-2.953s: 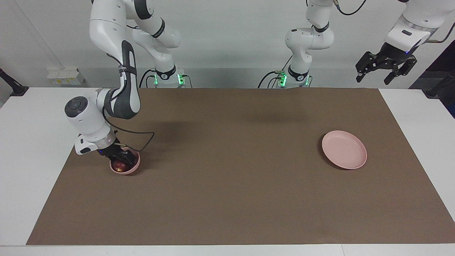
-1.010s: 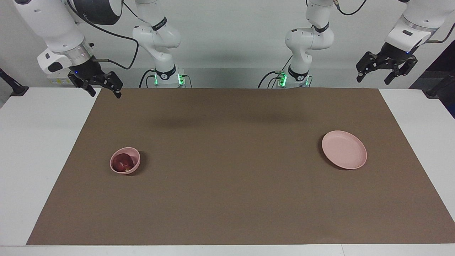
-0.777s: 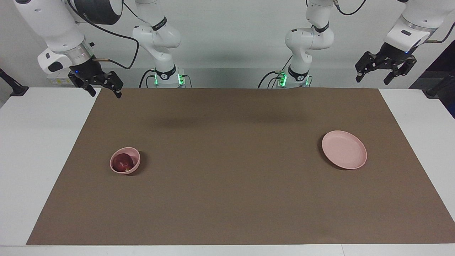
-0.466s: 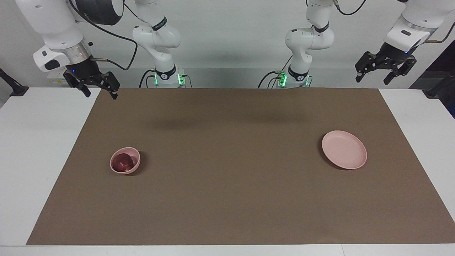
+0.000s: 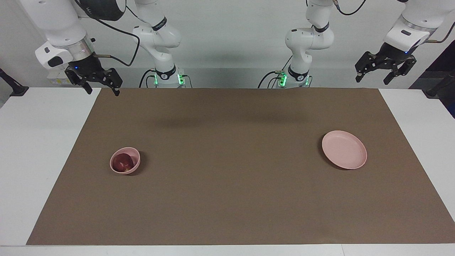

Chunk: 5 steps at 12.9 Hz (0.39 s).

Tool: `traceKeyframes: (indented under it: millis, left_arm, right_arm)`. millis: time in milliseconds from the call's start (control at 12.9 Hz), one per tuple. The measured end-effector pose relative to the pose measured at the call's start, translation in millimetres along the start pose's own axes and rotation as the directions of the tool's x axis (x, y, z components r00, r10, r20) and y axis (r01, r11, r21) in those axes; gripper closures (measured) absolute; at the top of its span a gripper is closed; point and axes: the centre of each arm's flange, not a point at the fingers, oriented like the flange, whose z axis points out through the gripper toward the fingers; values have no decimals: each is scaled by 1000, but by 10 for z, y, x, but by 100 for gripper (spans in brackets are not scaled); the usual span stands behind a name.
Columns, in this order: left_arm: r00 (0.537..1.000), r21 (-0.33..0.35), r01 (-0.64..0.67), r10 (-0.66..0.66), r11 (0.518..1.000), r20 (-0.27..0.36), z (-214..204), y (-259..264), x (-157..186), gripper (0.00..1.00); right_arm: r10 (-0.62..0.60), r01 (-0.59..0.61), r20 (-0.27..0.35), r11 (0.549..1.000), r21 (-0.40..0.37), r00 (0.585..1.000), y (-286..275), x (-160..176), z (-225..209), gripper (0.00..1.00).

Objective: Move apple from plate to bowl

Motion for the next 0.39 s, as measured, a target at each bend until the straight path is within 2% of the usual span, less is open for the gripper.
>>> traceKeyframes:
  millis: [389]
  left_arm:
    - [1000, 0, 0, 0, 1000, 0, 0, -2, 0, 0]
  right_arm:
    - [-2, 2, 38, 1000, 2, 999, -13, -38, -106, 0]
